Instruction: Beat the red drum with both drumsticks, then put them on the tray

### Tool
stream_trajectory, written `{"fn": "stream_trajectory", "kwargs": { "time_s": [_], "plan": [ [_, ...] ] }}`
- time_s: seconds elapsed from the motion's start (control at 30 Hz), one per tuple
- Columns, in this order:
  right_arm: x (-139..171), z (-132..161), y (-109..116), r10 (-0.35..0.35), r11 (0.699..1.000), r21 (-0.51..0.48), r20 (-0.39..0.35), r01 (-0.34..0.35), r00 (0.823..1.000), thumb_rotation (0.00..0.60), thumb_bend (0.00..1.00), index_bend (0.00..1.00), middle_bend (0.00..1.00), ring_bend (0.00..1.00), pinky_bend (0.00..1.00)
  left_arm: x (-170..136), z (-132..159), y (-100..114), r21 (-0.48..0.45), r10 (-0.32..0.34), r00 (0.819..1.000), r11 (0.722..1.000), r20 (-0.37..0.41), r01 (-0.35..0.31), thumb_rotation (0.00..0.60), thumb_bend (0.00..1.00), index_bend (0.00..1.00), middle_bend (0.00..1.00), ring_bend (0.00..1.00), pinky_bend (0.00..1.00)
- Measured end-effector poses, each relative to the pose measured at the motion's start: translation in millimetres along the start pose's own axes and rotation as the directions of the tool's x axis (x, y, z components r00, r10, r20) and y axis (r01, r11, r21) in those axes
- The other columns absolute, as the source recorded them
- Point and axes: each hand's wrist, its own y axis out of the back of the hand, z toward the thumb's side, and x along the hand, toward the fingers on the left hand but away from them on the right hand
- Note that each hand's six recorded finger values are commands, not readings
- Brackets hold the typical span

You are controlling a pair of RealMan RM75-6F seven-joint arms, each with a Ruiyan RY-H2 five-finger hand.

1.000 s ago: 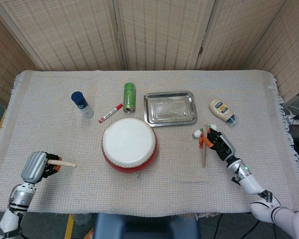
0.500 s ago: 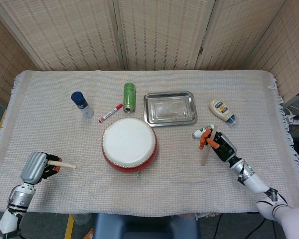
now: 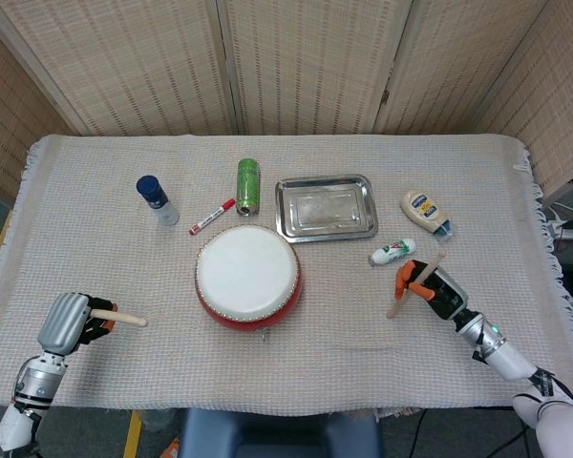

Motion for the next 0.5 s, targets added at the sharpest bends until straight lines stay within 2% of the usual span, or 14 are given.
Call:
{"fn": "stream_trajectory", "kwargs": {
  "time_s": [0.17,0.5],
  "plan": [
    [0,-11,2,-0.019,0.999,0.036,0.03,0.018,0.999,0.44,0.0,0.65,0.58,0.55,0.55,-1,2,0,0.003,-0.002,1.0,1.0,0.004,0.002,0.6,0.62,1.0,1.0,1.0,1.0],
    [-4,-27,-3,-0.017,0.994,0.105,0.072,0.01,0.997,0.436,0.0,0.74,0.61,0.57,0.55,-2,1,0,0.004,-0.01,1.0,1.0,0.0,0.01,0.6,0.62,1.0,1.0,1.0,1.0]
  ]
}}
